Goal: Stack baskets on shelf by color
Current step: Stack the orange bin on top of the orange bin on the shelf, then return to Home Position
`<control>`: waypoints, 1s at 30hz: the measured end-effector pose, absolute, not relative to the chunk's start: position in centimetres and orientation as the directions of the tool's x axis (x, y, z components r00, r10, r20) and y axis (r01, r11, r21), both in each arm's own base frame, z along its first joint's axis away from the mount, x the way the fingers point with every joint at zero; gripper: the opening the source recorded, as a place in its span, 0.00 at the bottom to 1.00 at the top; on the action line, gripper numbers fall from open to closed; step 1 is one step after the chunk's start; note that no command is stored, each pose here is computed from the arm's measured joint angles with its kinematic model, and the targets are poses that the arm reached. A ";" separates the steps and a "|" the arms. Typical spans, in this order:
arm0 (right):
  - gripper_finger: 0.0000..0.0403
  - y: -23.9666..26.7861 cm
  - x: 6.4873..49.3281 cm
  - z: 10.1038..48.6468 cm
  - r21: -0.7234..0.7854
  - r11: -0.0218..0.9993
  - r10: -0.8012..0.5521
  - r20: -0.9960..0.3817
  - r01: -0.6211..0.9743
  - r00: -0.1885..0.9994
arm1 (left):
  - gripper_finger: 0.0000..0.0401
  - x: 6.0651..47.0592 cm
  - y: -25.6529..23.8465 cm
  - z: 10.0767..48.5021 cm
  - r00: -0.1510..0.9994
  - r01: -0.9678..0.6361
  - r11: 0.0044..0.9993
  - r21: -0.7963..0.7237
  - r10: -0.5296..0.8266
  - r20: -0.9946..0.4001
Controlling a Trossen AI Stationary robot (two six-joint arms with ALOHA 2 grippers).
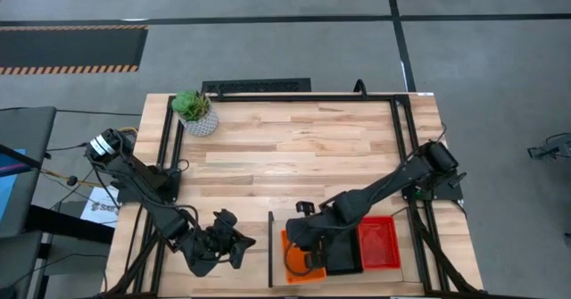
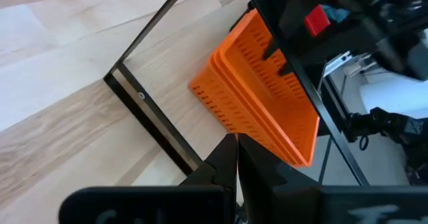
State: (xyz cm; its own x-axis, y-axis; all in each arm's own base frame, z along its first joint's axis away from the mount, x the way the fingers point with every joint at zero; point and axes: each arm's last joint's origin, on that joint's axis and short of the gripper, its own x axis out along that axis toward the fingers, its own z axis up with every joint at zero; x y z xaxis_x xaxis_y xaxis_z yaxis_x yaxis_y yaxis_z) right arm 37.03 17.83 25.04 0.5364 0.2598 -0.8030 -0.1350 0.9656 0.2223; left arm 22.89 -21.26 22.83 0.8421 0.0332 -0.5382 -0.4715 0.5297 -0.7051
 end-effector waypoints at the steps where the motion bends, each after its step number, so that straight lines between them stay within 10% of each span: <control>1: 0.29 17.8 37.3 24.6 0.220 0.967 0.254 -0.808 -0.128 0.532 | 0.00 22.9 -21.3 22.8 0.844 -0.471 0.527 -0.707 0.037 -0.535; 20: 0.29 16.9 37.3 23.4 0.126 0.992 0.126 -0.869 -0.031 0.479 | 0.00 22.9 -21.3 22.9 0.852 -0.472 0.511 -0.718 0.056 -0.520; 30: 0.29 14.4 31.3 37.8 0.099 0.983 0.181 -0.678 -0.156 0.712 | 0.00 19.9 -17.7 33.0 0.986 -0.137 0.527 -0.839 -0.012 -0.169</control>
State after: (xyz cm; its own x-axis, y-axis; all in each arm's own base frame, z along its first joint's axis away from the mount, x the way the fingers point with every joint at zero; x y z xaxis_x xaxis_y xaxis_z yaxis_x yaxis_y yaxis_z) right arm 31.26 14.39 37.78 0.7123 0.1813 -0.6780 -0.1559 0.9828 0.0990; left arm 19.93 -17.67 33.00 0.9856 -0.0117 -0.1687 -0.1373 0.5270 -0.8387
